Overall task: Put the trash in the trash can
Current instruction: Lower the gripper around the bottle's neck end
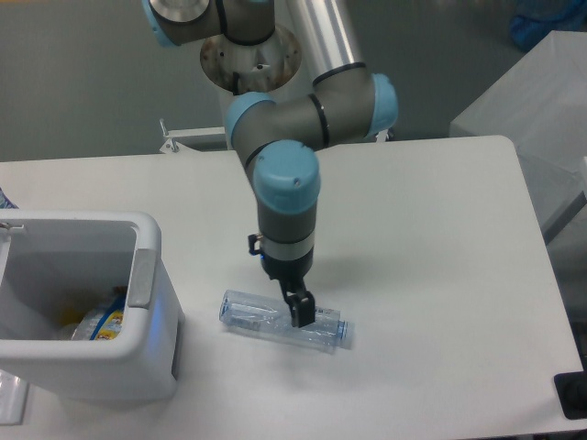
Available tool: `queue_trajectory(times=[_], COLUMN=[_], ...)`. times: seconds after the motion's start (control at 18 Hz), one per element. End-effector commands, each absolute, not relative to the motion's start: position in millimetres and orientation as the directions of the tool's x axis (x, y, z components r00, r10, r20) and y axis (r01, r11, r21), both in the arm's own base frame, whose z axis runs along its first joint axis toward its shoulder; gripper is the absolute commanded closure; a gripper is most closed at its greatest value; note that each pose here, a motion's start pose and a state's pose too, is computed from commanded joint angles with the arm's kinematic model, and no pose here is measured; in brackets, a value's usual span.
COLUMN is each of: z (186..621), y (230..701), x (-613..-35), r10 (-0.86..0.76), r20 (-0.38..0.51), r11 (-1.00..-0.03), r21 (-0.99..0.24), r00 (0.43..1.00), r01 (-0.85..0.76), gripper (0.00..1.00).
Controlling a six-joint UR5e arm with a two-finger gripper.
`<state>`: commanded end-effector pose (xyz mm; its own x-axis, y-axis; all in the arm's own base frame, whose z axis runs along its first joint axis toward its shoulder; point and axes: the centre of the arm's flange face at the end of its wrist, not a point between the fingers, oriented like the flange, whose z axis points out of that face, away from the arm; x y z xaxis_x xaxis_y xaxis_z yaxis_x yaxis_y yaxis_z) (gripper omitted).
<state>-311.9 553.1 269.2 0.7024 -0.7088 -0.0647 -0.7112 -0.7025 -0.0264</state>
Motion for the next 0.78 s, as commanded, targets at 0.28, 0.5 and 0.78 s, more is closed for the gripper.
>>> queue_trajectory(times=[0.28, 0.5, 0.78], z=[253, 228, 216], y=[565, 565, 571], x=[-291, -281, -269], r10=[-0.699, -0.703, -0.681], r20=[-0.039, 0.005, 0.006], r11=[-0.713, -0.711, -0.732], r21=[-0.039, -0.036, -0.035], r00=[0.714, 0.711, 0.733], r01=[-0.700, -0.702, -0.680], gripper=[0.00, 0.00, 0.00])
